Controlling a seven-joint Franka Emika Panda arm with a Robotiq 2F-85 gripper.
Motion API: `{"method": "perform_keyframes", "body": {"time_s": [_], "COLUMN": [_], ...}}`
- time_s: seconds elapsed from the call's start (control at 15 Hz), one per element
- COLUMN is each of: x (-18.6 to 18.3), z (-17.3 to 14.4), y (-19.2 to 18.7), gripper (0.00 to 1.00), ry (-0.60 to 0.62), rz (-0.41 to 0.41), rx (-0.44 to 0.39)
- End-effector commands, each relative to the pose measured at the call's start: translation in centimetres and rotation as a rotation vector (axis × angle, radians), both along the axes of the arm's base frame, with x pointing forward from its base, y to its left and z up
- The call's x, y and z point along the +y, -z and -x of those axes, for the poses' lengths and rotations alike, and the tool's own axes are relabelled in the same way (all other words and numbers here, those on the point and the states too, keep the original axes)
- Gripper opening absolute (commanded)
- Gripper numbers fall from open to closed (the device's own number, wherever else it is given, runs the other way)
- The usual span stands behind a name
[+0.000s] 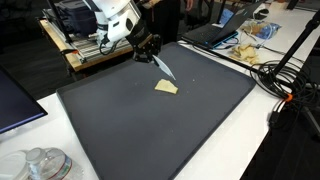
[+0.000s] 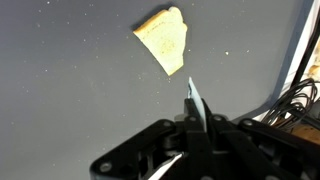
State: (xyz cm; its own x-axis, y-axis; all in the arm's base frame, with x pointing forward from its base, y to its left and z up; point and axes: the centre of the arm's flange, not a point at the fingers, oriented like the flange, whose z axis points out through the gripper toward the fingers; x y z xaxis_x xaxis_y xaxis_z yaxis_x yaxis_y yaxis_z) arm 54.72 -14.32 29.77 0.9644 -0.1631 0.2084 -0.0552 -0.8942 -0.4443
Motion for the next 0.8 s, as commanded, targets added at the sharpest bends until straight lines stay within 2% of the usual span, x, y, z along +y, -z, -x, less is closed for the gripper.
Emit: {"method": "perform_keyframes", "body": {"time_s": [0.0,0.13,0.4,0.73], "x": [0.9,2.4,5.3,8.3], "z": [-4.5,-6.1,-9.0,-11.7], "y": [-1.8,-2.7,-4.5,-5.6], "gripper": [0.01,0.01,0.01,0.01], "ry": [-0.029,-0.037,-0.056,-0.11], "rz": [0.059,0.101,0.265,0.351], "rx": [0.085,0.117,0.175,0.308]}}
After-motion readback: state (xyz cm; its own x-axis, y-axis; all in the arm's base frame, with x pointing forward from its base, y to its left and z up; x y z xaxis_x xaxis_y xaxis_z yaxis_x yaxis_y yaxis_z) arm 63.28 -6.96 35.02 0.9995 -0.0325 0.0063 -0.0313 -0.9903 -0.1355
